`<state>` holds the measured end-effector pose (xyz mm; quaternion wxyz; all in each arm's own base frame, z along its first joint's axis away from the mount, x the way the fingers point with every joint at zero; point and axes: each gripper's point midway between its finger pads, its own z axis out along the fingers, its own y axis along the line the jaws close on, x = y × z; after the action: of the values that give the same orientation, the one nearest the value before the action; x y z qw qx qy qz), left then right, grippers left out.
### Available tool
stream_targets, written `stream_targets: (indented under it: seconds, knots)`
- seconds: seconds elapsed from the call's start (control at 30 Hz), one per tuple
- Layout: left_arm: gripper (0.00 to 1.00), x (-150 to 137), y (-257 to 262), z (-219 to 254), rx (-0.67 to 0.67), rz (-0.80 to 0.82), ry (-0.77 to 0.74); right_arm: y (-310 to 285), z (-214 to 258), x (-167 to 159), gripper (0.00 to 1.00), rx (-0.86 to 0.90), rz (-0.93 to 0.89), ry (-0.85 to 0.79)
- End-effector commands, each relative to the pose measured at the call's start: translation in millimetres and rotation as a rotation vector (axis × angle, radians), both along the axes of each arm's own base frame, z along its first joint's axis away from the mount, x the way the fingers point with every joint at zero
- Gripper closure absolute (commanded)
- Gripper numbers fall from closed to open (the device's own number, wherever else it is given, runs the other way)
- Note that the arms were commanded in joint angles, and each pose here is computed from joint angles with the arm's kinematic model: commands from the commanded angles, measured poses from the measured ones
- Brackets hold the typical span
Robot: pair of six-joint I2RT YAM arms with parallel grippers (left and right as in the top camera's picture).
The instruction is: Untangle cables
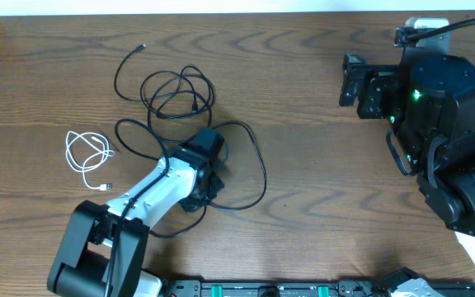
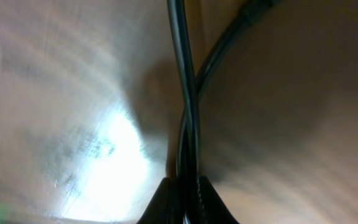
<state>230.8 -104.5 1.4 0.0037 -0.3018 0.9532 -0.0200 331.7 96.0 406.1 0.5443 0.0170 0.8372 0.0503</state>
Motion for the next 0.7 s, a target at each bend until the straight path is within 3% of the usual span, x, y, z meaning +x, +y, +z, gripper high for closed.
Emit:
stream_targets:
  seconds: [0.0,0.1,0.2,0.3,0.37,0.47,0.67]
  knots:
    - [0.93,62.2,-13.4,63.8,-0.092,-0.070,-0.249,-15.7,0.0,-1.5,0.01,-0.021,-0.077,-0.001]
    - [0.92,106.3,-36.6,137.4,-0.261,-0.119,-0.484,-25.7,-4.4,-4.4,0.01,0.031,-0.146,0.019]
    - [0.92,135.5,-77.3,240.7,-0.563,-0.229,-0.775,-45.8,-6.3,-6.8,0.01,0.058,-0.230,0.027]
    - [0.92,142.7,-99.5,327.2,-0.759,-0.344,-1.054,-63.8,-9.4,-7.9,0.01,0.080,-0.295,0.040]
    - [0.92,148.9,-96.5,365.0,-0.819,-0.291,-1.178,-75.7,-13.9,-9.4,0.01,0.080,-0.331,0.059]
    - [0.92,161.5,-84.9,366.0,-0.802,-0.202,-1.196,-88.9,-21.7,-13.6,0.01,0.064,-0.369,0.094]
    - [0.92,190.8,-88.8,299.9,-0.725,-0.189,-1.060,-103.2,-30.6,-20.1,0.01,0.045,-0.412,0.137]
